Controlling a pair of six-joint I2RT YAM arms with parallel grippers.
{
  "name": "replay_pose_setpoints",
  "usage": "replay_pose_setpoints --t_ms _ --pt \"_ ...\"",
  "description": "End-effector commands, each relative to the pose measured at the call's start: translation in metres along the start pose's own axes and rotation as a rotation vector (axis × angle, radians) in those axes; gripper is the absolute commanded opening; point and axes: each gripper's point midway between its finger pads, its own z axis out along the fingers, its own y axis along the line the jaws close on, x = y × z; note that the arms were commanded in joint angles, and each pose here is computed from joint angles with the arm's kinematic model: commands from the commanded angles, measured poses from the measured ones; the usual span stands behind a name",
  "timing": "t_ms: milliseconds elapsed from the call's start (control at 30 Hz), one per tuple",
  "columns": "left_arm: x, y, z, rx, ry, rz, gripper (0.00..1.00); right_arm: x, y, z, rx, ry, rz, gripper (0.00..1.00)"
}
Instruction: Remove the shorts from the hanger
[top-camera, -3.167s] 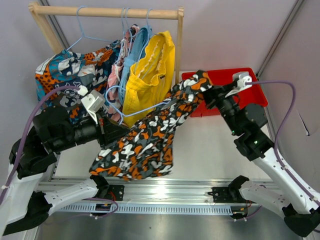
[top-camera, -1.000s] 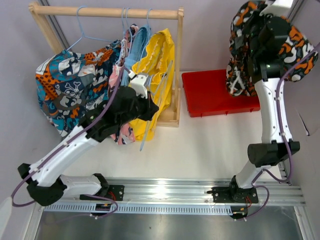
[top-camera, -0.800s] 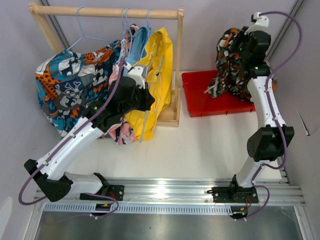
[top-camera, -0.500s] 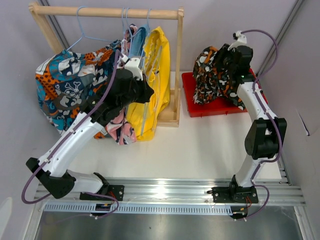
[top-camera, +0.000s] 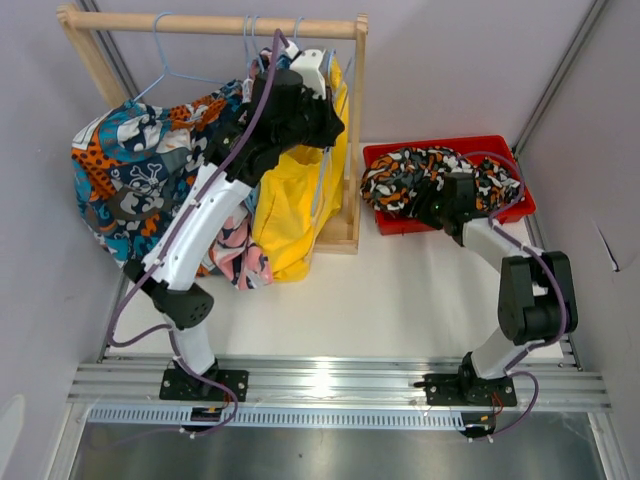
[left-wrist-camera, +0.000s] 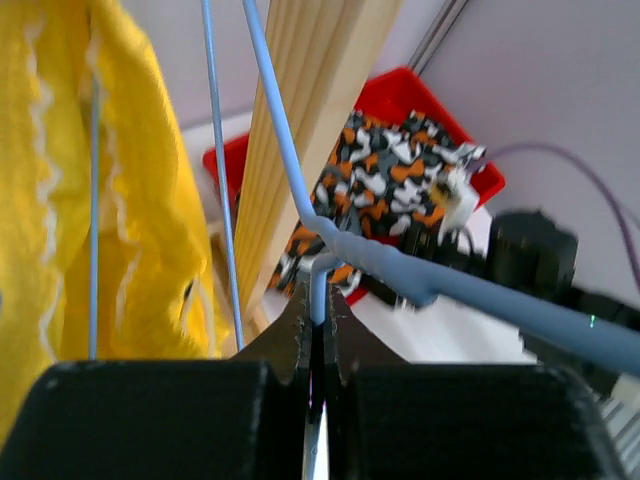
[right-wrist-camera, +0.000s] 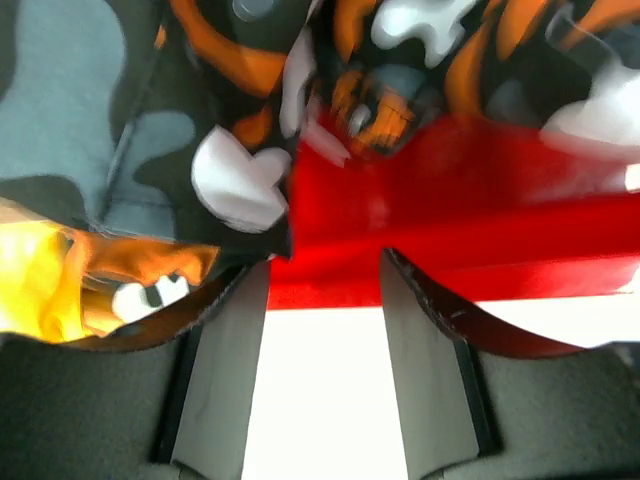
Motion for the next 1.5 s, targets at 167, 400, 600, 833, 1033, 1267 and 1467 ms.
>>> replay_pose_setpoints --t_ms 167,400,600,833,1033,1267,1467 --pt "-0.06 0.012 0.011 0.061 -0.142 -0.058 0.0 0.011 0.052 -0.04 -0.144 -0.095 -0.058 0.53" --pt "-0.086 0.026 0.037 0.057 -0.249 -0.107 0.0 0.032 0.07 -0.055 -0.202 -0.103 -0.059 0.52" --pt "-0.093 0.017 0.058 0.123 -0.287 -0.16 0.0 0.058 0.076 -0.05 -0.213 -0.073 -0.069 0.51" --pt "-0.077 0.017 0.078 0.13 -0.251 -0.167 0.09 0.072 0.075 -0.047 -0.205 -0.042 -0.082 0.5" --pt "-0.056 0.022 0.087 0.086 -0.19 -0.135 0.56 0.077 0.078 -0.049 -0.205 -0.016 -0.091 0.51" --pt "-0.059 0.022 0.061 0.062 -0.179 -0.106 0.77 0.081 0.082 -0.053 -0.21 -0.015 -0.1 0.51" --pt "-0.094 -0.003 -0.027 0.122 -0.262 -0.058 0.86 0.081 0.085 -0.058 -0.199 -0.018 -0.111 0.57"
